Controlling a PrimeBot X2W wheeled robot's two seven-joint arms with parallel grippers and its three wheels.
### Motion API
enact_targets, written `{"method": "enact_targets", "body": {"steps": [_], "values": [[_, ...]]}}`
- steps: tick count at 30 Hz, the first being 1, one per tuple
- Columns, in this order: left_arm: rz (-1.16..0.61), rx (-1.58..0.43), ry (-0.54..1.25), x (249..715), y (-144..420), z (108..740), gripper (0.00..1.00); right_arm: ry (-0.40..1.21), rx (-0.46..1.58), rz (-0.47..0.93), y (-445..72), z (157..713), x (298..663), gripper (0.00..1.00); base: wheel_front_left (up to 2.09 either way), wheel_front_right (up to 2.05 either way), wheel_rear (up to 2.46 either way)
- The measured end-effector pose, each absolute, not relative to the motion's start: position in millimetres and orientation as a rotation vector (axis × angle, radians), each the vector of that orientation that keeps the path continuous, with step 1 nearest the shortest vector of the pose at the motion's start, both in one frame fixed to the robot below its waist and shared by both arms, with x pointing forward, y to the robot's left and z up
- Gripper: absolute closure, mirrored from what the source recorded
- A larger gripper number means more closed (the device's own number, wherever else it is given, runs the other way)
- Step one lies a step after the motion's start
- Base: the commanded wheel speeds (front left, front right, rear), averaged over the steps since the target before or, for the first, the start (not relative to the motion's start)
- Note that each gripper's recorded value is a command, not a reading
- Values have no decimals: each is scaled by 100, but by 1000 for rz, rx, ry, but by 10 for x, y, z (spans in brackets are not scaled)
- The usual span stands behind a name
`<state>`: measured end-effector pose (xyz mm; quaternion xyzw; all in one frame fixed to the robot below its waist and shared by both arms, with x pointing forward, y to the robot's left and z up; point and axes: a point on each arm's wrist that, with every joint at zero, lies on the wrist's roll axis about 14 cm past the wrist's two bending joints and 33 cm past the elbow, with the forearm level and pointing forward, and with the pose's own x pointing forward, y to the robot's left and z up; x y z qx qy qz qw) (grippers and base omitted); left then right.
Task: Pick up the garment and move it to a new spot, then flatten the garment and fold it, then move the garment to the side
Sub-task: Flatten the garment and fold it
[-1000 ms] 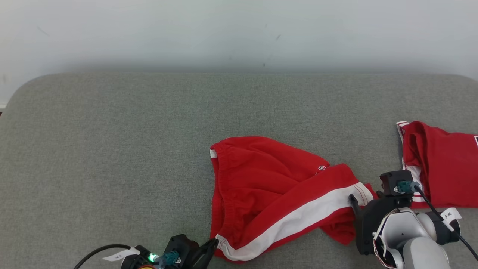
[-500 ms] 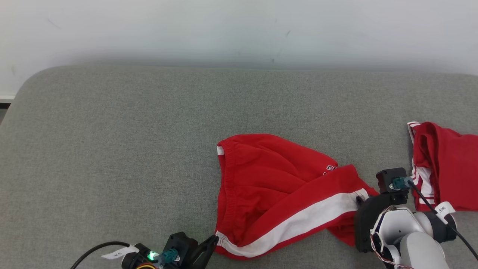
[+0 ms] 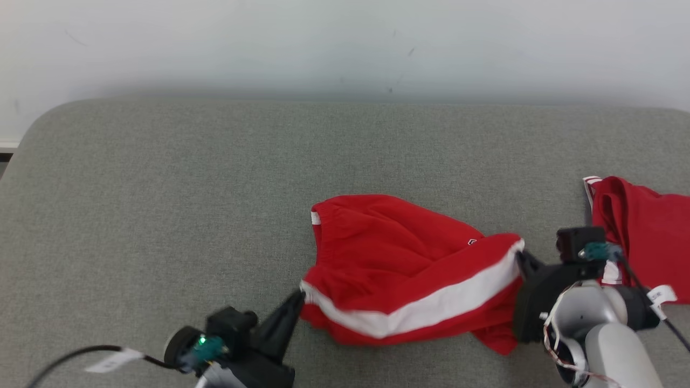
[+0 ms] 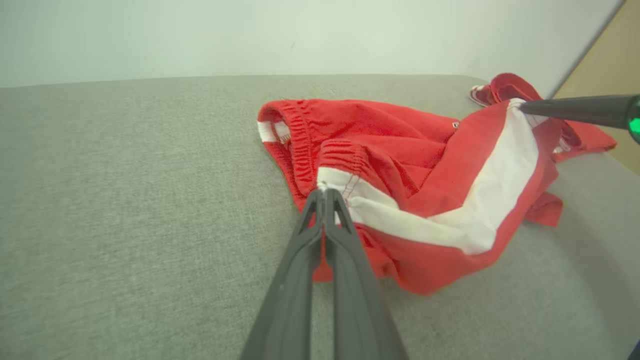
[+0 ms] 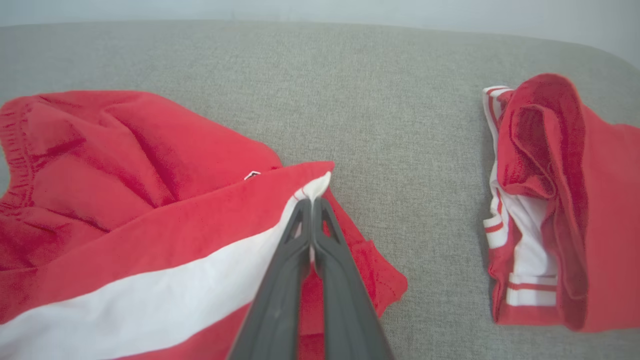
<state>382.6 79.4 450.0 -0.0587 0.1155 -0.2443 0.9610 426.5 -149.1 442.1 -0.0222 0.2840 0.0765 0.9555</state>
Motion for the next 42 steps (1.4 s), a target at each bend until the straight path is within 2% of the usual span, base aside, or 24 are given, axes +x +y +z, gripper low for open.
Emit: {"method": "enact_targets", "body": {"steps": [5, 12, 13, 18, 24, 25, 28, 32, 34, 37, 39, 42], "values": [[-425, -284, 55, 4075, 898, 5035, 100, 386, 81, 190, -1386, 4899, 4465, 100, 0, 0, 0], [-359, -502, -104, 4542, 1111, 5673, 100, 124, 241, 329, -1008, 5698, 4858, 100, 0, 0, 0], [-359, -502, -104, 4542, 1111, 5673, 100, 124, 241, 329, -1008, 5698, 4858, 100, 0, 0, 0], [-373, -492, -153, 5094, 1208, 6038, 100, 3, 220, 381, -876, 6088, 5327, 100, 0, 0, 0], [-381, -457, -268, 5807, 1317, 6549, 100, -168, 205, 319, -1060, 6545, 6024, 100, 0, 0, 0], [-402, -410, -301, 5982, 1317, 6693, 100, -257, 128, 308, -1070, 6736, 6194, 100, 0, 0, 0], [-409, -398, -373, 6193, 1354, 6891, 100, -392, 107, 272, -1166, 6985, 6381, 100, 0, 0, 0], [-418, -400, -569, 6307, 1380, 7333, 100, -569, 124, 171, -1510, 7246, 6510, 100, 0, 0, 0], [-425, -487, -654, 6296, 1378, 7464, 100, -599, 108, 138, -1610, 7266, 6551, 100, 0, 0, 0], [-437, -570, -687, 6308, 1357, 7413, 100, -597, 82, 101, -1721, 7175, 6613, 100, 0, 0, 0], [-427, -580, -633, 6345, 1328, 7129, 100, -533, 43, 105, -1690, 6910, 6673, 100, 0, 0, 0], [-391, -572, -447, 6351, 1251, 6378, 100, -316, -1, 112, -1661, 6136, 6704, 100, 0, 0, 0]]}}
